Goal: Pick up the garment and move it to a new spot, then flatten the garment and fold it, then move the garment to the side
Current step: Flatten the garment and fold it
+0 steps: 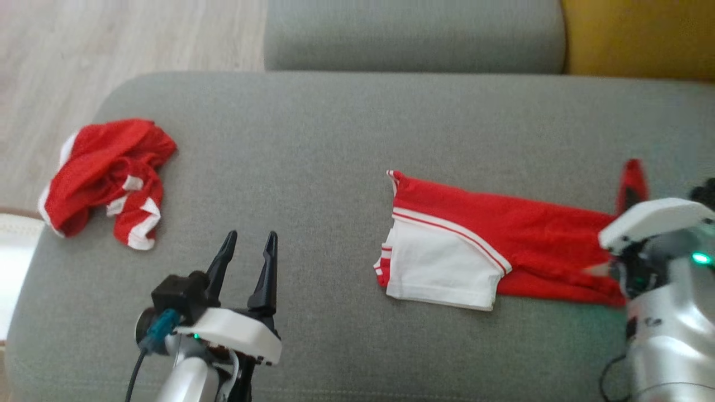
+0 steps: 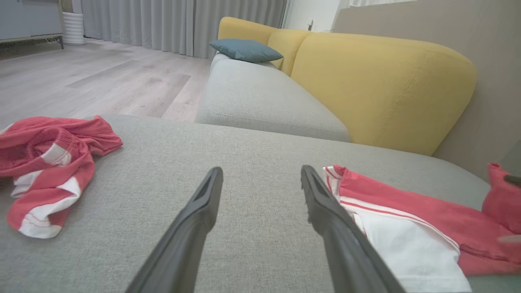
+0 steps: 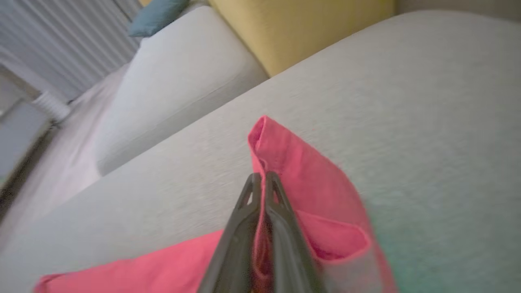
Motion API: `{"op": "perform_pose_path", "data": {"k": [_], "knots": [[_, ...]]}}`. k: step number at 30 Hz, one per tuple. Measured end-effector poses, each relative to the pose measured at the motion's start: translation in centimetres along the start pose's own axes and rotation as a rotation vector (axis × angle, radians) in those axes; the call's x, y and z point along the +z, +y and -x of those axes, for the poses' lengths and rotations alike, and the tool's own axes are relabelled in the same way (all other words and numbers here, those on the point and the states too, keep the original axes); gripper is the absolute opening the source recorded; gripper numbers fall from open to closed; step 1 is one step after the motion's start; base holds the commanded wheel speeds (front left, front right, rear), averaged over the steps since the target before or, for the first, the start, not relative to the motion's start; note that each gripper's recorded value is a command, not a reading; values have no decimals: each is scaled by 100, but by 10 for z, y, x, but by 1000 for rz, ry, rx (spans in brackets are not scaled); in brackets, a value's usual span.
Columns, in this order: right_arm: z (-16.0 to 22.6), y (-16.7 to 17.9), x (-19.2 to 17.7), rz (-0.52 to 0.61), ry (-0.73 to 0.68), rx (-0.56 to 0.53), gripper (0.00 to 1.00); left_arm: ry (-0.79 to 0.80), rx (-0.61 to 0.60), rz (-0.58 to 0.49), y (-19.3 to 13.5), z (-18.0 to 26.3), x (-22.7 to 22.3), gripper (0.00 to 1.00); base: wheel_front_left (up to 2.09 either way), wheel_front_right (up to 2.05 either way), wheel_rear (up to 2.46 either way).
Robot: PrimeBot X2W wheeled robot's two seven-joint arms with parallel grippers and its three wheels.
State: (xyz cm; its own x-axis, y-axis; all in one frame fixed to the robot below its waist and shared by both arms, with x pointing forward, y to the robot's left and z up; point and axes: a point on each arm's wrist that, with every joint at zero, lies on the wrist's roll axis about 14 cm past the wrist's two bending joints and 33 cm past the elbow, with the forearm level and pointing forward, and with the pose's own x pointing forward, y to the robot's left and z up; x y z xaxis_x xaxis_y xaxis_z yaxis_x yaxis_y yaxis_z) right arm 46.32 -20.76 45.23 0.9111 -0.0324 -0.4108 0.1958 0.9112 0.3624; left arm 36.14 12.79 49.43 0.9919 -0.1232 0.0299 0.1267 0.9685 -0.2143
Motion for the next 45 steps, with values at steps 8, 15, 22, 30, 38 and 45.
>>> {"op": "perform_pose_path", "data": {"k": [8, 15, 22, 30, 38, 45], "knots": [[15, 104, -15, -186, 69, 312, 0, -58, 34, 14, 4, 15, 17, 100, 0, 0, 0], [31, 173, -51, -233, 122, 493, 0, -64, 71, 23, 15, 23, 19, 100, 0, 0, 0], [35, 192, -101, -238, 201, 504, 0, -50, 109, 30, 24, 32, 14, 100, 0, 0, 0], [30, 208, -127, -247, 265, 508, 0, -23, 165, 34, 40, 38, 5, 100, 0, 0, 0], [46, 240, -139, -255, 321, 601, 100, -2, 191, 34, 48, 41, -1, 100, 0, 0, 0], [54, 251, -114, -257, 265, 657, 100, -9, 143, 25, 36, 32, 2, 100, 0, 0, 0]]}}
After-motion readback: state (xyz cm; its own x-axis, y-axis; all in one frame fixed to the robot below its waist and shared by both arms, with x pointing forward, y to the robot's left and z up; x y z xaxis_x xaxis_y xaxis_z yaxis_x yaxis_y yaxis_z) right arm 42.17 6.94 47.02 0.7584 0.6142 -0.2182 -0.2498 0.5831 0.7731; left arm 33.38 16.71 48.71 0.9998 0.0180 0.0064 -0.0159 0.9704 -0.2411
